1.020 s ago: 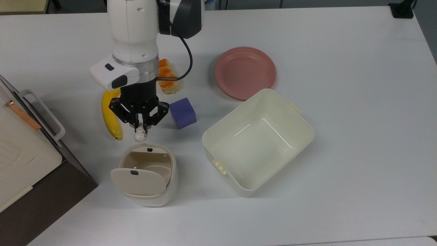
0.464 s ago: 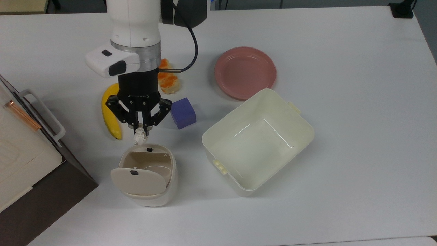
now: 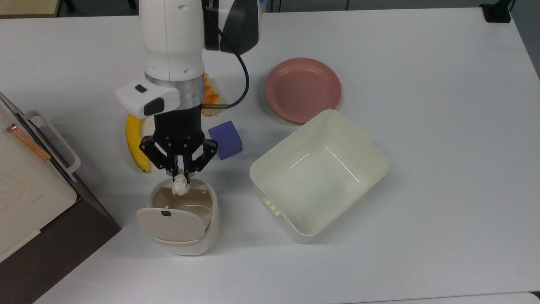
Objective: Grab it up and put it in the trash
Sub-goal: 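Lower the held object into the open white trash can, then open the gripper to drop the object into the trash can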
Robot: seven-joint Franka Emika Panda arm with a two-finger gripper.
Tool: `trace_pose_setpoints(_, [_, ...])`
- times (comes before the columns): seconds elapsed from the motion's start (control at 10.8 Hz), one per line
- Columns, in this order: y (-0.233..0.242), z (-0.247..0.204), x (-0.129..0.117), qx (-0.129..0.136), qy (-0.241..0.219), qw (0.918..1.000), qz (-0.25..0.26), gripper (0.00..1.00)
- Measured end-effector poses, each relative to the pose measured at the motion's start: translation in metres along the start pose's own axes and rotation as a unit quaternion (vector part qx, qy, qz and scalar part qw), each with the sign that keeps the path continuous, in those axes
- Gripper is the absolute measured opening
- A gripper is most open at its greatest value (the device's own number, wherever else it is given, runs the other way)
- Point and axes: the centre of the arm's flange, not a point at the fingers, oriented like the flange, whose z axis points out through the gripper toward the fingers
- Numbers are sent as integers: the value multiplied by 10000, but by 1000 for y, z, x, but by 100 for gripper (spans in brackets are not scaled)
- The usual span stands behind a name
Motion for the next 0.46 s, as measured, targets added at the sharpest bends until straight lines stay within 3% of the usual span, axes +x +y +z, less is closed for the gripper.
trace_pose_setpoints(0.46, [0,21,6,23,239,9997,15,16])
